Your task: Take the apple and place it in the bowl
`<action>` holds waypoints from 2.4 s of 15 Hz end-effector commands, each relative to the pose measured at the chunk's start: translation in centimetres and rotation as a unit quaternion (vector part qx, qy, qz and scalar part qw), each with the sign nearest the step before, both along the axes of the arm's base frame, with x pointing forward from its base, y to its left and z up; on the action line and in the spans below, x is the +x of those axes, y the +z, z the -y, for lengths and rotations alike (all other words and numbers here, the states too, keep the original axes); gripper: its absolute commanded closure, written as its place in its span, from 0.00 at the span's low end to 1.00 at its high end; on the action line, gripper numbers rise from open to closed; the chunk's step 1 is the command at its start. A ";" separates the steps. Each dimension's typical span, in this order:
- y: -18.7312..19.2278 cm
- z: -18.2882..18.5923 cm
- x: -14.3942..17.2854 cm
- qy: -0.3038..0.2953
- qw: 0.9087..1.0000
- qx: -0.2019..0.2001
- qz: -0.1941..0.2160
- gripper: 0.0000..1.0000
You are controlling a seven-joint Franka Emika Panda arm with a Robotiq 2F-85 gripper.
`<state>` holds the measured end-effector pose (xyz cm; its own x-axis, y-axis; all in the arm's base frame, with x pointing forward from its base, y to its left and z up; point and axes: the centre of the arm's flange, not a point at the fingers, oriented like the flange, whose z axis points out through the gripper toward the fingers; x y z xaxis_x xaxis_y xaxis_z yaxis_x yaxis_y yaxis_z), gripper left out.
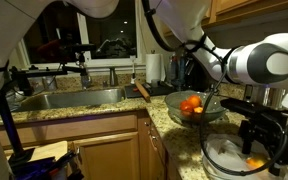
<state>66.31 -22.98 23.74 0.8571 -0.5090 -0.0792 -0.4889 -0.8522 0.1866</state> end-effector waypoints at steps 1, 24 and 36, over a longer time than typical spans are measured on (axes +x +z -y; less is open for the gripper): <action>-0.2 0.8 -0.9 -0.007 1.000 0.009 -0.009 0.00; 1.6 0.3 -1.7 -0.001 1.000 0.003 0.011 0.53; 8.2 -2.2 -5.9 0.013 0.997 0.004 0.077 0.53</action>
